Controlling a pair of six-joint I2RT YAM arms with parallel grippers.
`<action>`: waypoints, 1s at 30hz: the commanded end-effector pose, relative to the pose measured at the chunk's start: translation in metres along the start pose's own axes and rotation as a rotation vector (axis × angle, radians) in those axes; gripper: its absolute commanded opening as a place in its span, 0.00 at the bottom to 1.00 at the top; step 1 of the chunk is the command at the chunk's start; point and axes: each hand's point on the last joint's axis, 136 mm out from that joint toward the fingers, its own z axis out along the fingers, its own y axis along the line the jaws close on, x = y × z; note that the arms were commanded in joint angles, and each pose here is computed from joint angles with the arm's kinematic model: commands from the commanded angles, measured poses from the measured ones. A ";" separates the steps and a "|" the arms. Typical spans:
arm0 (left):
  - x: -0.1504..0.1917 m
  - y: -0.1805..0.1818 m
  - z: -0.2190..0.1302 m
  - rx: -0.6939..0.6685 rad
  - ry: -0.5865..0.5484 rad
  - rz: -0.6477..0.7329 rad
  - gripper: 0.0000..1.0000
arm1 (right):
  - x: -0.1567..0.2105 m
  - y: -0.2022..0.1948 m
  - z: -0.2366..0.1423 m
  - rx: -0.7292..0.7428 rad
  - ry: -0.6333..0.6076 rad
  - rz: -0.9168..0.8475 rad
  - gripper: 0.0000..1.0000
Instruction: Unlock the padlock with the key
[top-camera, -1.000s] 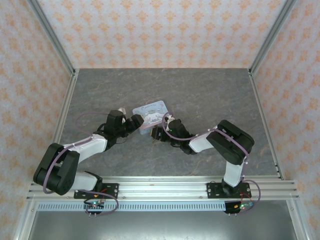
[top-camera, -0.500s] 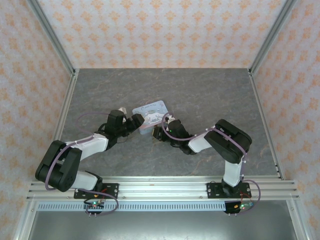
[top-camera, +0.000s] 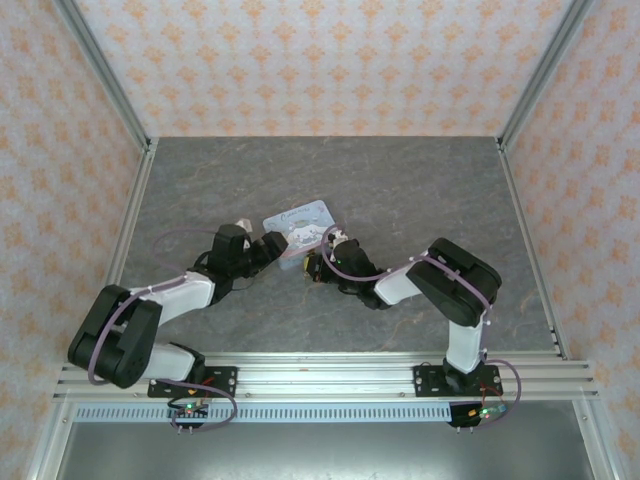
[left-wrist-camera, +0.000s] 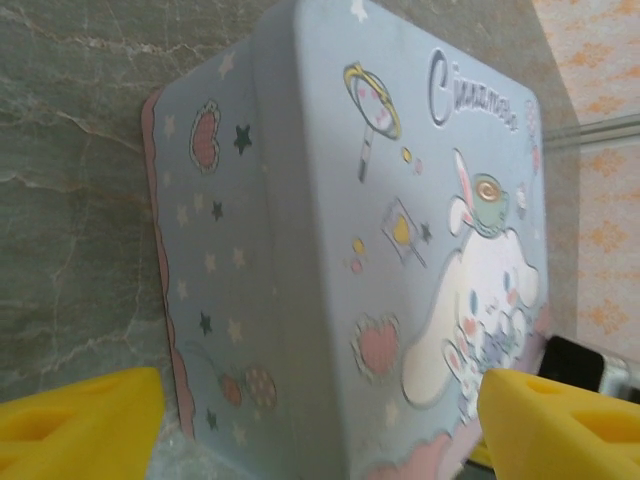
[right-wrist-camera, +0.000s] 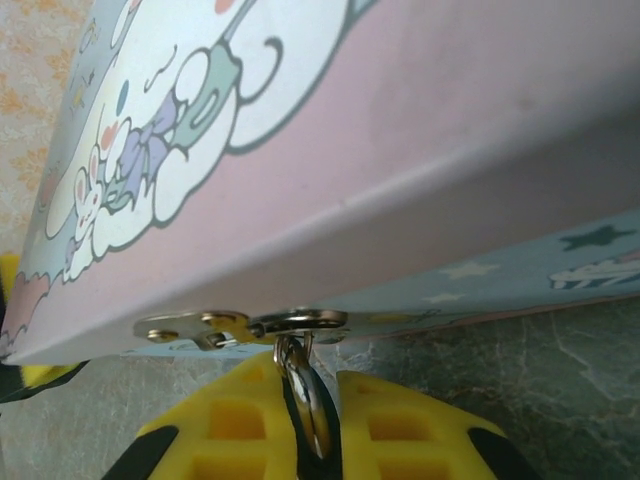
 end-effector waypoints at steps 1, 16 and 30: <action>0.005 -0.011 -0.018 0.056 0.011 0.056 0.81 | 0.043 -0.038 -0.009 0.143 0.176 0.032 0.00; 0.068 -0.026 -0.031 0.201 0.176 0.240 0.58 | 0.038 -0.004 -0.002 -0.085 0.292 0.118 0.00; 0.084 -0.016 0.007 0.198 0.206 0.270 0.45 | 0.042 0.004 -0.001 -0.137 0.328 0.165 0.00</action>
